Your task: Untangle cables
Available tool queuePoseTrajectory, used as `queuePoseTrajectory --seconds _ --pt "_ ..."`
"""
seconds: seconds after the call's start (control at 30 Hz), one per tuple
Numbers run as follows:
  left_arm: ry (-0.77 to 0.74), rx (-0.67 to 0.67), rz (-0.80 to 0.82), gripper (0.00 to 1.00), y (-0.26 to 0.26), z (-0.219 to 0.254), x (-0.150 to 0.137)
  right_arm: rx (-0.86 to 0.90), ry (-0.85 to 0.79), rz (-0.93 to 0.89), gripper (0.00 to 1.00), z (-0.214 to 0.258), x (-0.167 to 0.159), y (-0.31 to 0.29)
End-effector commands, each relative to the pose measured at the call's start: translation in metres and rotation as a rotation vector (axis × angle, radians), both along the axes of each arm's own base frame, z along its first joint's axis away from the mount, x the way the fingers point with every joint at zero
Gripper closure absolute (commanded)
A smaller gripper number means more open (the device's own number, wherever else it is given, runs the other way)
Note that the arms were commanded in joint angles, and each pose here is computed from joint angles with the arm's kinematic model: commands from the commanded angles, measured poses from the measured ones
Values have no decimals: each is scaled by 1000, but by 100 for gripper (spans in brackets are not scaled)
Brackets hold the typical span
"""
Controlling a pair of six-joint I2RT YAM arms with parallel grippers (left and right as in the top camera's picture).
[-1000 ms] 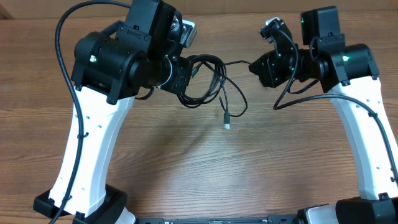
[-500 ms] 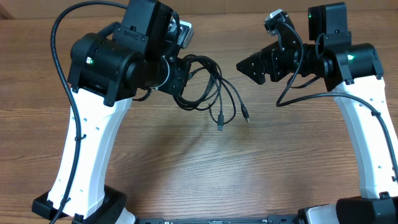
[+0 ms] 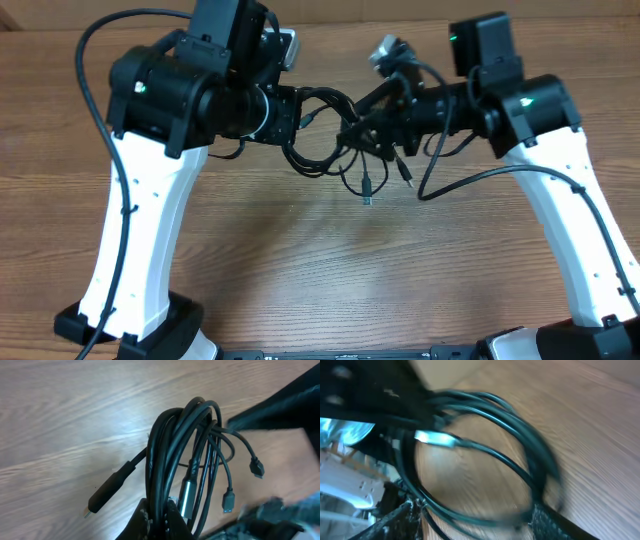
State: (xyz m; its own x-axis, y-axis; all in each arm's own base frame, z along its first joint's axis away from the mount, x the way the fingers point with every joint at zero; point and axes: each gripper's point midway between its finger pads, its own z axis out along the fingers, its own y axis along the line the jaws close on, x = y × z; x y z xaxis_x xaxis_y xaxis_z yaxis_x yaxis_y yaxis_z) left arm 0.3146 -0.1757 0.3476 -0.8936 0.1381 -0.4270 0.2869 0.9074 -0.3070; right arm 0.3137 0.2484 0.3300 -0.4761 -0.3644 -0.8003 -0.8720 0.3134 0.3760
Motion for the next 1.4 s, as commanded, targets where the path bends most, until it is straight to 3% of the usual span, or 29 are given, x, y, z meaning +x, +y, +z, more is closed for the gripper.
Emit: queuePoseTrajectory --seconds 0.0,0.13,0.23,0.27,0.3,0.33,0.4,0.6,0.8,1.07,1.17,1.23,1.27,1.37 --pt "33 -105 -41 96 -20 7 -4 6 -57 33 28 7 0 9" --pt "51 -115 -50 96 -21 6 -8 12 -88 30 36 10 4 10" --pt "63 -140 -71 96 -26 8 -11 16 -99 30 56 11 5 11" --pt "69 -165 -99 96 -30 10 -15 15 -99 30 57 11 5 11" --pt "73 -180 -116 96 -33 12 -17 12 -99 26 47 11 6 11" --pt "79 -186 -121 96 -34 12 -18 -3 -102 11 25 9 9 9" --pt "81 -150 -100 96 -28 8 -18 -38 -114 -22 13 4 15 5" --pt "77 -86 -63 96 -17 0 -13 -92 -216 -50 10 2 29 0" --pt "73 -82 -93 96 -24 0 -17 -235 -339 -198 10 -3 65 -20" --pt "72 -90 -149 96 -41 1 -28 -178 -320 -133 32 0 53 -10" --pt "64 -93 -152 96 -43 2 -27 -140 -292 -88 48 2 43 -4" --pt "60 -96 -152 96 -43 3 -26 -132 -277 -76 76 1 40 -3" --pt "54 -98 -152 96 -44 4 -25 -126 -265 -66 81 1 37 -3" --pt "36 -106 -154 96 -46 6 -21 -119 -241 -50 84 -1 31 -2"
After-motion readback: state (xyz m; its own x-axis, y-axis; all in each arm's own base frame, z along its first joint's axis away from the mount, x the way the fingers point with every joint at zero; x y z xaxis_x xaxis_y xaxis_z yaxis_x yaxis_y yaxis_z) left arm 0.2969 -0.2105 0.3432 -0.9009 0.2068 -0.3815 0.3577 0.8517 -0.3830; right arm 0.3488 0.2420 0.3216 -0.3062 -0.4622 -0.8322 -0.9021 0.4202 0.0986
